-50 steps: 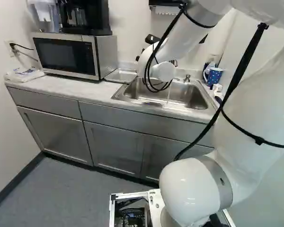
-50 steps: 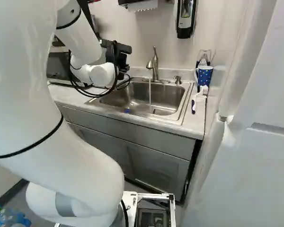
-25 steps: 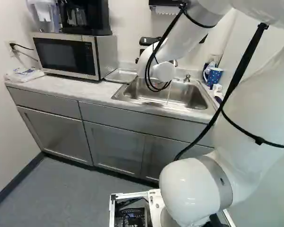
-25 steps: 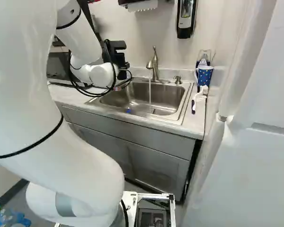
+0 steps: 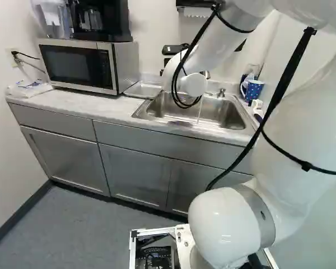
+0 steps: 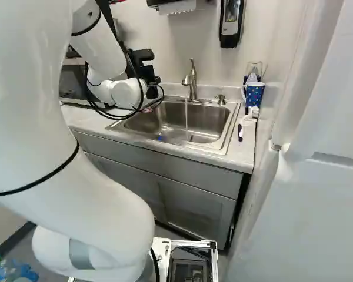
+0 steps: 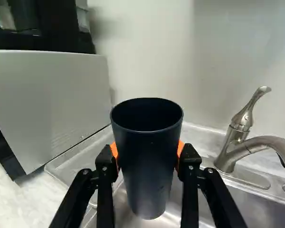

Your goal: Rinse the cup and place it in the tray

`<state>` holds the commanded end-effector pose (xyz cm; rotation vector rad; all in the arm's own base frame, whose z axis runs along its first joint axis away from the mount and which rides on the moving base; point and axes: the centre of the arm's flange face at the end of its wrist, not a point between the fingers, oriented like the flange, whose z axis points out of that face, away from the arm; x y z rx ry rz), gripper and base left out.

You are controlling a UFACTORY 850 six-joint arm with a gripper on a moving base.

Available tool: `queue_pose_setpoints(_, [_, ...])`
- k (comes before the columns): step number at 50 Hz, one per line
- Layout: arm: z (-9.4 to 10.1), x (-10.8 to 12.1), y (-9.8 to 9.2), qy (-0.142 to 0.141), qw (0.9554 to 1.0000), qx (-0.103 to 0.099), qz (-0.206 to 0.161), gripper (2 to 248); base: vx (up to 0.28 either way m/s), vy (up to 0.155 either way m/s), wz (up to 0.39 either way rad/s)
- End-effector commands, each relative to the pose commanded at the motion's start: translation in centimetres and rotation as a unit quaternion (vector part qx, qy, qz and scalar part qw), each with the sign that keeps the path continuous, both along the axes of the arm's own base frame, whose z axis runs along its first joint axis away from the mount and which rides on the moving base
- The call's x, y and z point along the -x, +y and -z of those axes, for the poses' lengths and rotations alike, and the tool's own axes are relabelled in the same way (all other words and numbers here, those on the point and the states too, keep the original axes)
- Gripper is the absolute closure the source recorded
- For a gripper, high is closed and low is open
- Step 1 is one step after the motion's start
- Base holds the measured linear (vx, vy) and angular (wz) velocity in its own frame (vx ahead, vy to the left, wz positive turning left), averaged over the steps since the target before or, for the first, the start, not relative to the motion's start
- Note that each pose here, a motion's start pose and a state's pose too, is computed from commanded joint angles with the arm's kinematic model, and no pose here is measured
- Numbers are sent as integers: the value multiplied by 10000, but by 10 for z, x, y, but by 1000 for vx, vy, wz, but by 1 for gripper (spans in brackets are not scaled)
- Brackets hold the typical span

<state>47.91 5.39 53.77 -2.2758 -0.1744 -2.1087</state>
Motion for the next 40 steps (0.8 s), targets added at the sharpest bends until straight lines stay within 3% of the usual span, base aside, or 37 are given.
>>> queue_pose_setpoints(40, [-1, -58, 55, -137, 9990, -37, -421, 124, 0, 0, 0])
